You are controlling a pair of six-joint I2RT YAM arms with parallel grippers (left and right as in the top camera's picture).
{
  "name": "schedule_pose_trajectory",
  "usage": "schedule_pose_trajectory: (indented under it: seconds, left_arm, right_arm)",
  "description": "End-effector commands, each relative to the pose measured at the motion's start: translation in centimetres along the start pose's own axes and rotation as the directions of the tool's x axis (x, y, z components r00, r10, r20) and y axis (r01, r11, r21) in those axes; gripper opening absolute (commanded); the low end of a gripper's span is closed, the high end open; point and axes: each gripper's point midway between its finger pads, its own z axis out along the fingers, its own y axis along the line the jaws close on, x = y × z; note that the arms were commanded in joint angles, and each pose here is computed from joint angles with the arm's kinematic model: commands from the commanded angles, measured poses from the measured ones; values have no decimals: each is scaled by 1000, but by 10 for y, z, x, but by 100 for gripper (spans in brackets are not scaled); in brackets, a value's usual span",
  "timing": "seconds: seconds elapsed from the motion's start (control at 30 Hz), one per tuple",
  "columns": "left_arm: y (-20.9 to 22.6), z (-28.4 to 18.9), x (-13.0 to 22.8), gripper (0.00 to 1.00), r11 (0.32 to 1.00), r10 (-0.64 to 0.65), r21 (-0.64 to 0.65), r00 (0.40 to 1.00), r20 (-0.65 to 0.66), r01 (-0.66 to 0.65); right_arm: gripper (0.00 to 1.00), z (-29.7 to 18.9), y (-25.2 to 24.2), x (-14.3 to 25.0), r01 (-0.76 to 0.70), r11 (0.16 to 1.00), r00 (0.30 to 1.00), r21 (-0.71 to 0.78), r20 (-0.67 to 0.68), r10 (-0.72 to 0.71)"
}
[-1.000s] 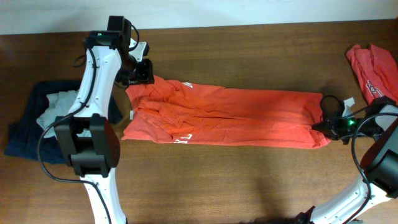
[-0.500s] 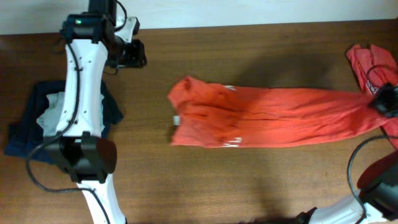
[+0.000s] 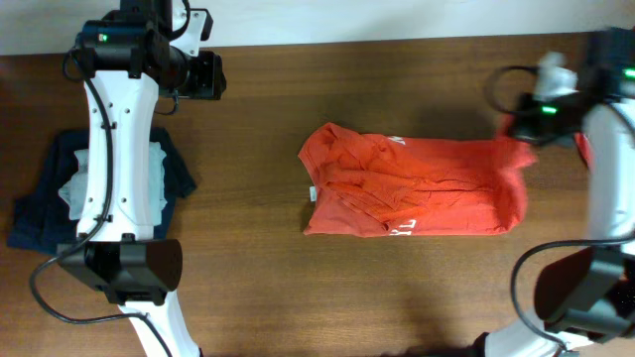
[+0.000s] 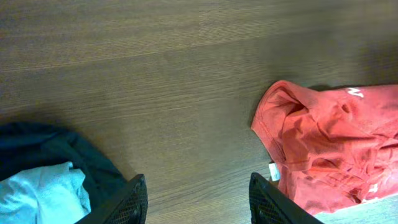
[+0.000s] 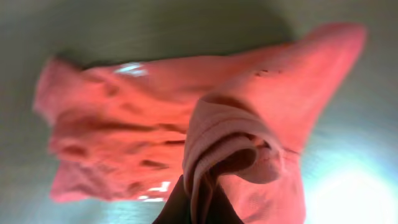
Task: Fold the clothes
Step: 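Fold the right end leftward over the strip with the right gripper, then press the folded T-shirt flat with the right gripper and lift away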
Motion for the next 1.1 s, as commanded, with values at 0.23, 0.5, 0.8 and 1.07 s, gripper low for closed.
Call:
schedule_pose_trajectory:
  seconds: [0.23,0.5,0.8,1.07]
  left_arm:
    - [2,-17,0,52,1000,14,-15,1000,21,-14]
    - [2,-17,0,53,1000,14,-15,1000,19,-14]
    - [2,-17,1,53,1000,14,-15,1000,19,-13]
    - [2,-17,0,53,1000,14,-15,1000,19,-14]
  right_arm:
    - [4,75,146,33,311,950,943,-10,-121,-310]
    - [4,141,199,78,382,921,885,-76,-256,-389]
    - [61,149,241,97,459,878,849,-133,-225,-478]
    - [70,116,219,65,396,912,900,-111,-149,-409]
